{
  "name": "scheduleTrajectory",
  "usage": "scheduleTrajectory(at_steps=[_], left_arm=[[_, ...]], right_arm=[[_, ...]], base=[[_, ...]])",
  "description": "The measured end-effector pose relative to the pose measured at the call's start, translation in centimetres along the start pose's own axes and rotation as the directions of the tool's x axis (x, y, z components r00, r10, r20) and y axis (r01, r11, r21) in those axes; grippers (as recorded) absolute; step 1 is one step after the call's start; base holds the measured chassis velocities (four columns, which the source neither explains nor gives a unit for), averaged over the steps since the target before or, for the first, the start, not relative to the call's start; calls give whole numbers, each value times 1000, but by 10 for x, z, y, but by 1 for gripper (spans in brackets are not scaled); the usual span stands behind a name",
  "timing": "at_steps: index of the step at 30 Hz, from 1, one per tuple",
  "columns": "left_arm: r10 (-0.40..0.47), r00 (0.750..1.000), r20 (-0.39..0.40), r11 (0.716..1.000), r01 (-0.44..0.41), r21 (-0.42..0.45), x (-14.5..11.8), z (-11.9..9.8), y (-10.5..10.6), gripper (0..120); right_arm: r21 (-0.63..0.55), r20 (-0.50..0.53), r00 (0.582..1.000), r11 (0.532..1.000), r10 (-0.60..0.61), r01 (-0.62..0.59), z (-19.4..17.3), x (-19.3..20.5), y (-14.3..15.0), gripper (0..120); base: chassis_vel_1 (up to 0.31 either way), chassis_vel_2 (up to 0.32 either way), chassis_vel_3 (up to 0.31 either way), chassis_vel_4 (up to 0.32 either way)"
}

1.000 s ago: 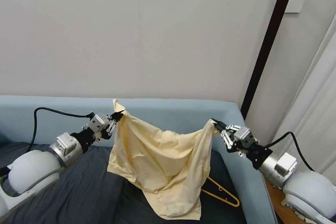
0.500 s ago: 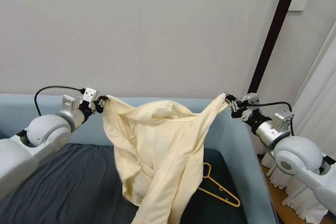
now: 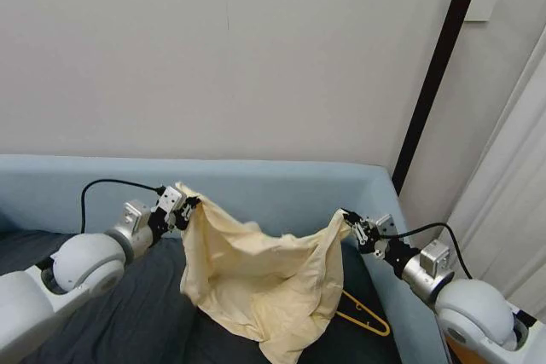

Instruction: Pick up the clothes from the sofa and hang them on the clothes hanger.

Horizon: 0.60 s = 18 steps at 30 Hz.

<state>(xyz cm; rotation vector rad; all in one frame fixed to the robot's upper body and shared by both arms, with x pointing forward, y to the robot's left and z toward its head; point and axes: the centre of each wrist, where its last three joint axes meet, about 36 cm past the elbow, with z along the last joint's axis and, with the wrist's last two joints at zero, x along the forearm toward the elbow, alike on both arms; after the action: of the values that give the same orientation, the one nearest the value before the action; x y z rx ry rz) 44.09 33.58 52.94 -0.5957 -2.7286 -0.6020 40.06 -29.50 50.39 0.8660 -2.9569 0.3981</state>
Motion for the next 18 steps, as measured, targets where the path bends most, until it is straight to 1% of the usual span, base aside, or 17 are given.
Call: scheduleTrajectory(at_steps=[3, 5, 7, 8, 9, 11, 12, 13, 15, 17, 18], left_arm=[[14, 1000, -22, 1000, -14, -1, 7, 8, -6, 0], [11, 1000, -20, 1000, -11, -8, 18, 12, -8, 0], [-16, 1000, -4, 1000, 16, -22, 28, 15, -5, 0], [-16, 1000, -4, 1000, 16, -22, 28, 15, -5, 0], [-33, 999, -1, 999, 33, -31, 32, 17, -3, 0], [-59, 998, -12, 997, 59, -40, 35, 25, 0, 0], [-70, 997, -27, 997, 69, -38, 32, 32, -1, 0], [-70, 997, -27, 997, 69, -38, 32, 32, -1, 0], [-64, 995, -81, 998, 63, -10, 20, 58, -15, 0], [-41, 991, -129, 998, 46, 31, 6, 83, -38, 0], [-41, 991, -129, 998, 46, 31, 6, 83, -38, 0]], right_arm=[[-8, 1, 1000, 1000, -15, 15, -3, 6, 5, 0], [-32, 18, 999, 999, -33, 34, -15, 10, 11, 0], [-83, 28, 999, 996, -42, 44, -34, 13, 19, 0], [-83, 28, 999, 996, -42, 44, -34, 13, 19, 0], [-107, 26, 999, 993, -40, 43, -43, 14, 23, 0], [-140, 16, 999, 989, -36, 38, -47, 13, 27, 0], [-154, 2, 1000, 988, -31, 31, -41, 10, 28, 0], [-154, 2, 1000, 988, -31, 31, -41, 10, 28, 0], [-187, -57, 998, 982, -14, 3, -11, 0, 30, 0], [-208, -119, 993, 978, -7, -18, 25, -10, 35, 0], [-208, -119, 993, 978, -7, -18, 25, -10, 35, 0]], base=[[0, 0, 0, 0], [0, 0, 0, 0], [0, 0, 0, 0], [0, 0, 0, 0], [0, 0, 0, 0], [0, 0, 0, 0], [0, 0, 0, 0], [0, 0, 0, 0], [0, 0, 0, 0], [0, 0, 0, 0], [0, 0, 0, 0]])
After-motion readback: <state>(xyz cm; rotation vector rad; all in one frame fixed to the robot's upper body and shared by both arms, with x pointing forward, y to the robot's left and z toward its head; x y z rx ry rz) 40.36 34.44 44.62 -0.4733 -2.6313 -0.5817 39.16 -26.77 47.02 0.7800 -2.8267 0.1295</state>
